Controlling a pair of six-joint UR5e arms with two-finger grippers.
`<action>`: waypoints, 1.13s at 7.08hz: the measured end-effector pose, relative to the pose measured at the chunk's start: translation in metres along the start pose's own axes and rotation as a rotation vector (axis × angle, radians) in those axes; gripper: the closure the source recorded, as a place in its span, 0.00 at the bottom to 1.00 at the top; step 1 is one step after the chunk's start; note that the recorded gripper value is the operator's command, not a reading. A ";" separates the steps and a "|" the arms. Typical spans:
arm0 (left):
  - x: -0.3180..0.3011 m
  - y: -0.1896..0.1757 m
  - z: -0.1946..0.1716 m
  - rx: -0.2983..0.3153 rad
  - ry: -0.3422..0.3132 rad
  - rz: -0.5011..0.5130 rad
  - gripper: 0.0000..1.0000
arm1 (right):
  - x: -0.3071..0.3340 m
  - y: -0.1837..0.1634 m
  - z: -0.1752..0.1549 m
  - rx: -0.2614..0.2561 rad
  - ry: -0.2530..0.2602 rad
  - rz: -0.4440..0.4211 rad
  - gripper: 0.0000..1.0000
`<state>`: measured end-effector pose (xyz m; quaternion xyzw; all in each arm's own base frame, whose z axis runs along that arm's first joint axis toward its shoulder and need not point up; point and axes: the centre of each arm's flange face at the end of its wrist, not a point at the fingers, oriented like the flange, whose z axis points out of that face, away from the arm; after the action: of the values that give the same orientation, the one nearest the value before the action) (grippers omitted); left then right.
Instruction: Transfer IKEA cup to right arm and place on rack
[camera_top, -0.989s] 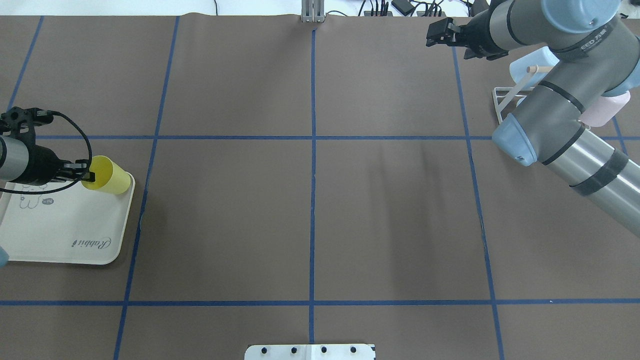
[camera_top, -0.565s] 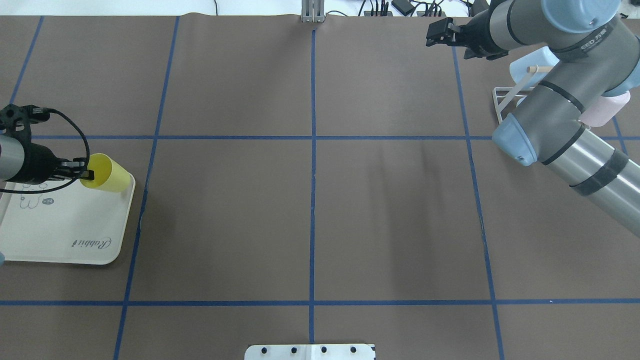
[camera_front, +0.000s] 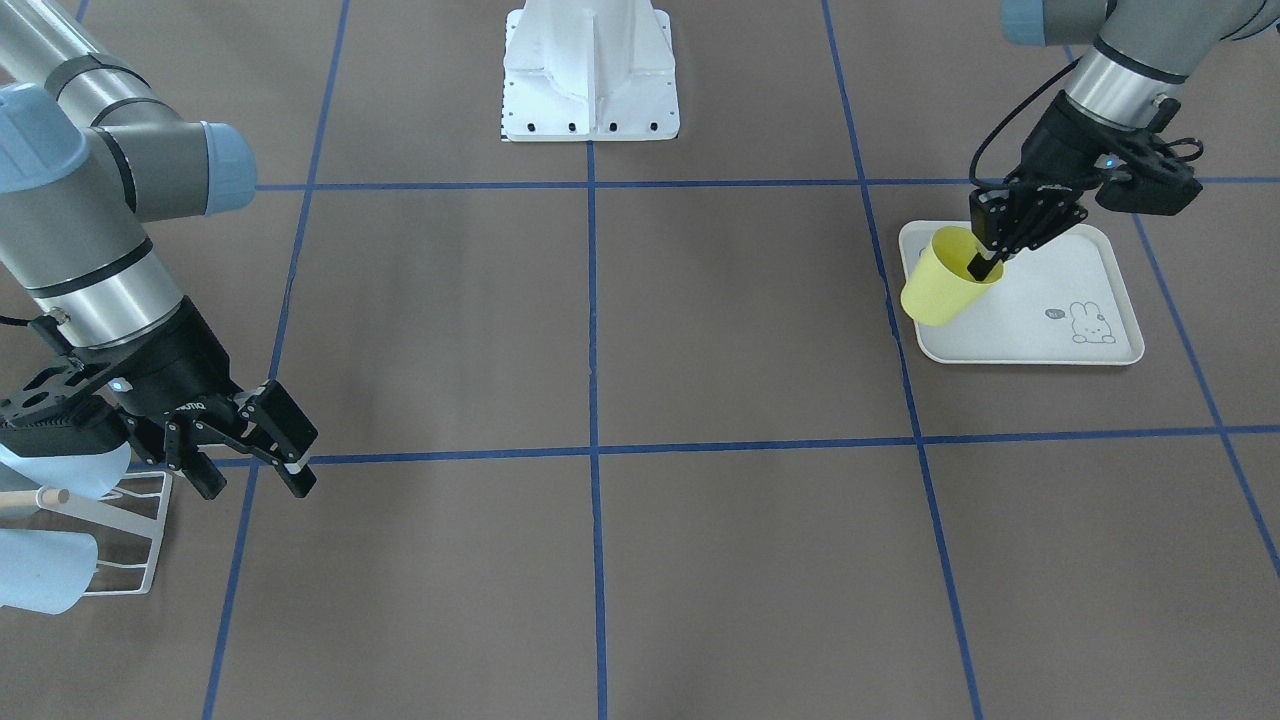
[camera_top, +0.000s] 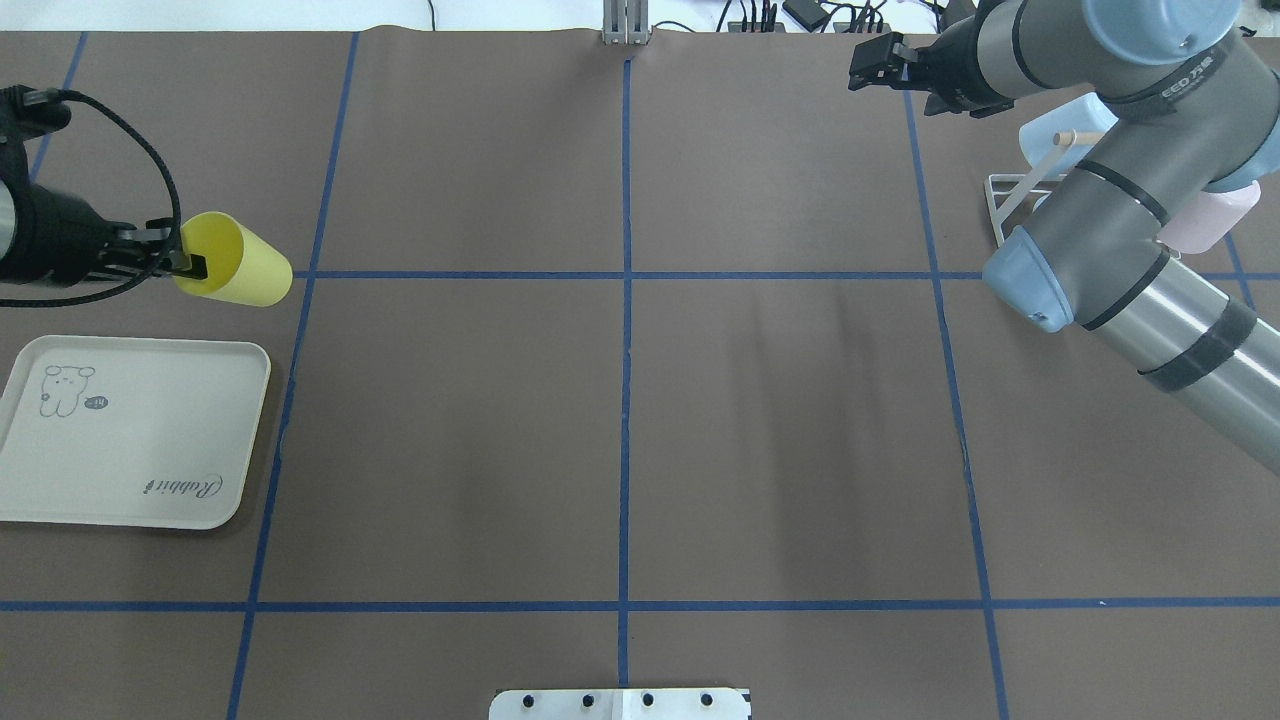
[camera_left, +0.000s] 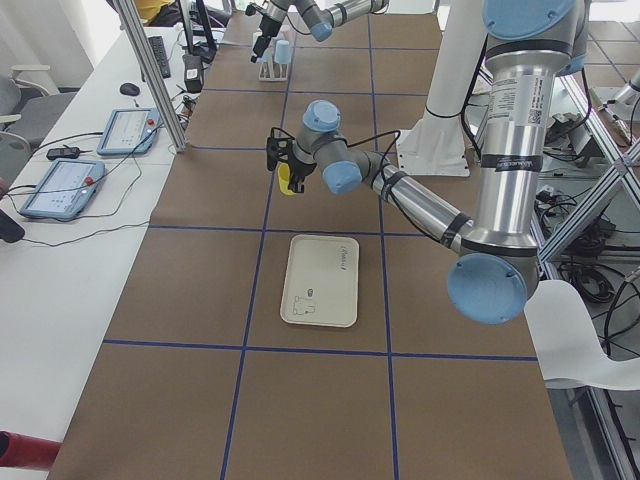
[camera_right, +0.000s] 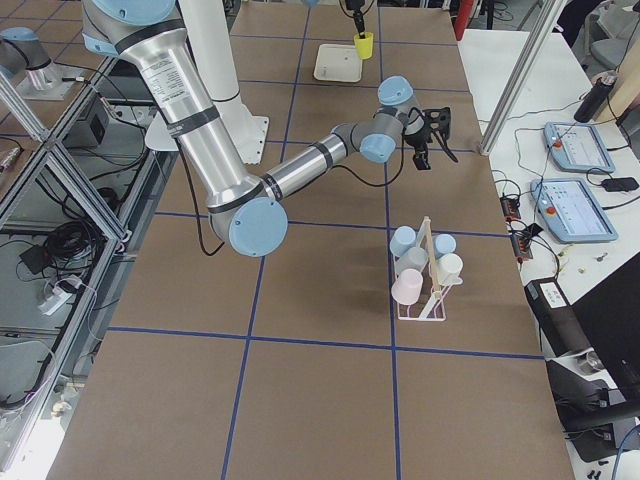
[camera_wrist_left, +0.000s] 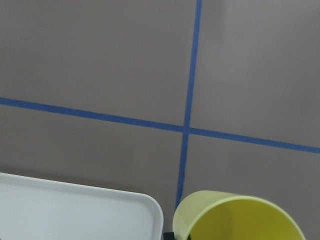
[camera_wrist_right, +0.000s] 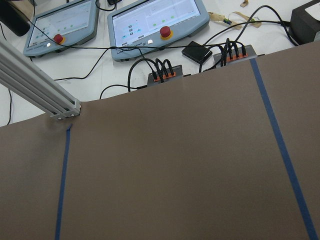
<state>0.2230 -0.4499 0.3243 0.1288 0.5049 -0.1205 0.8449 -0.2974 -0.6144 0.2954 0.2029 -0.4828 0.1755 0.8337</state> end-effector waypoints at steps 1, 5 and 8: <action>0.038 -0.003 -0.011 0.012 0.057 0.020 1.00 | -0.002 0.000 -0.003 0.002 -0.005 0.000 0.00; 0.180 0.051 0.016 -0.056 0.199 -0.071 1.00 | -0.050 0.023 -0.061 -0.009 -0.070 0.116 0.00; 0.259 0.065 0.031 -0.079 0.364 -0.283 1.00 | -0.089 0.055 -0.116 -0.043 -0.181 0.258 0.00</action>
<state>0.3894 -0.4189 0.1156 0.0433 0.6665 -0.1926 0.7189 -0.2813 -0.5175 0.1740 0.1361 -0.5815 0.2519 0.7615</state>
